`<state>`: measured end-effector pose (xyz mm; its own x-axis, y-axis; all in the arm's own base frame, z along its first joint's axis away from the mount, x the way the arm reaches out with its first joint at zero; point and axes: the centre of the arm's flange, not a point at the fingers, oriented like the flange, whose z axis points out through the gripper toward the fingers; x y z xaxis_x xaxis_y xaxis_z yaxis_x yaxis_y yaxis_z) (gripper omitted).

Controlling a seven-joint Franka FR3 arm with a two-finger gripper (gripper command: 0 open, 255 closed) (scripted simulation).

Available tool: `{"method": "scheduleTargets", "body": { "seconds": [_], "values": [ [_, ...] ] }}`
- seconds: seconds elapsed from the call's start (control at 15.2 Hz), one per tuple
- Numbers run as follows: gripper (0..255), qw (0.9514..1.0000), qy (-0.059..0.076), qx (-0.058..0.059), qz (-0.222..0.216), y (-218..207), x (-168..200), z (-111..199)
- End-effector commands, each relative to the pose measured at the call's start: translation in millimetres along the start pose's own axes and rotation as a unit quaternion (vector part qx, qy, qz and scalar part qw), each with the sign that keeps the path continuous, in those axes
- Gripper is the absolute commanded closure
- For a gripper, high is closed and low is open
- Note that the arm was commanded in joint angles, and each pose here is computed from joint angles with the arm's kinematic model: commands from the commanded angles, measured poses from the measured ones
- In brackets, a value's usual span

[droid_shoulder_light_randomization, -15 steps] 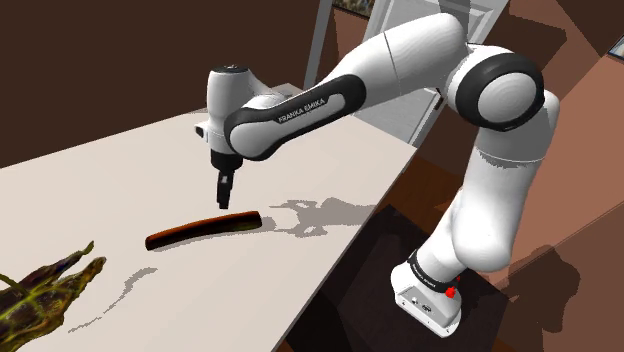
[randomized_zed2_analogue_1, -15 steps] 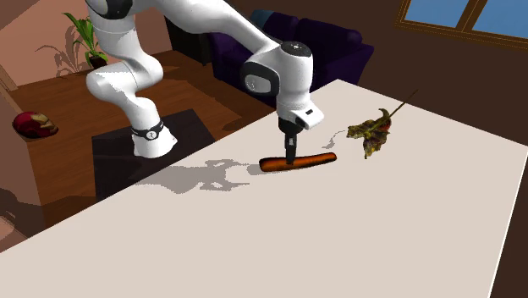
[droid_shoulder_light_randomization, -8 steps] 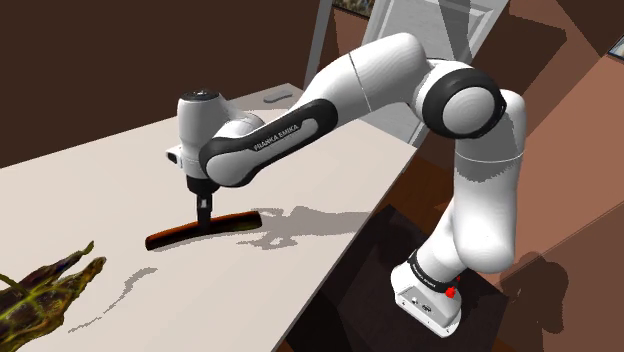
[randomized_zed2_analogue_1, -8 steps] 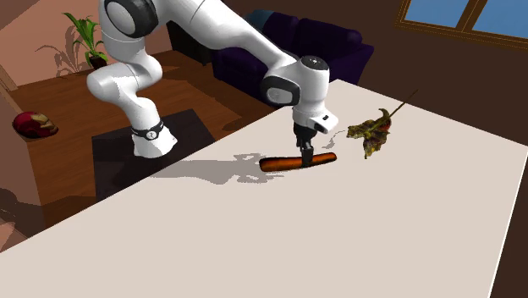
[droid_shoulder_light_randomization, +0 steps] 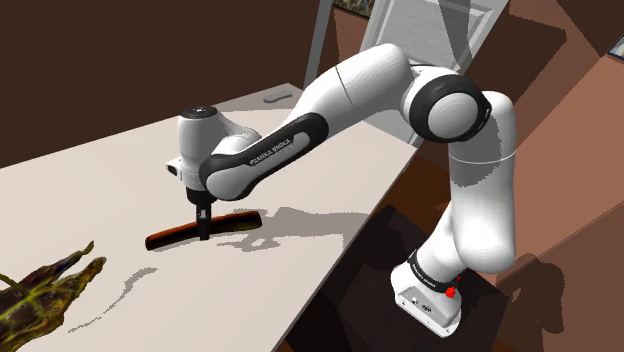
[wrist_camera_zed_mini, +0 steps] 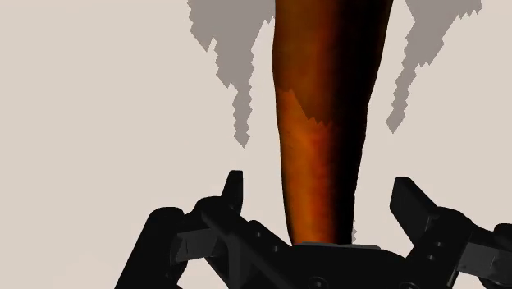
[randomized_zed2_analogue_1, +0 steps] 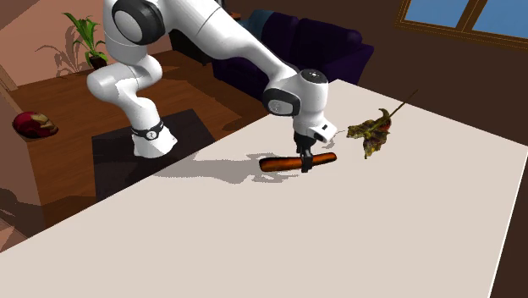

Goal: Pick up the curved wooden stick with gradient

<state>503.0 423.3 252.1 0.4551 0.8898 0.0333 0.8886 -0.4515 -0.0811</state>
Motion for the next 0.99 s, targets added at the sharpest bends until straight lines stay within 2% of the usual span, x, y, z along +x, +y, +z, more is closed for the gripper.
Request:
{"method": "scheduleTargets", "body": {
  "seconds": [0.0,0.59,0.92],
  "values": [
    [255,1.0000,0.000,0.000,0.000,0,0,1],
    [255,1.0000,0.000,0.000,0.000,0,0,1],
    [255,1.0000,0.000,0.000,0.000,-2,1,-25]
  ]
}}
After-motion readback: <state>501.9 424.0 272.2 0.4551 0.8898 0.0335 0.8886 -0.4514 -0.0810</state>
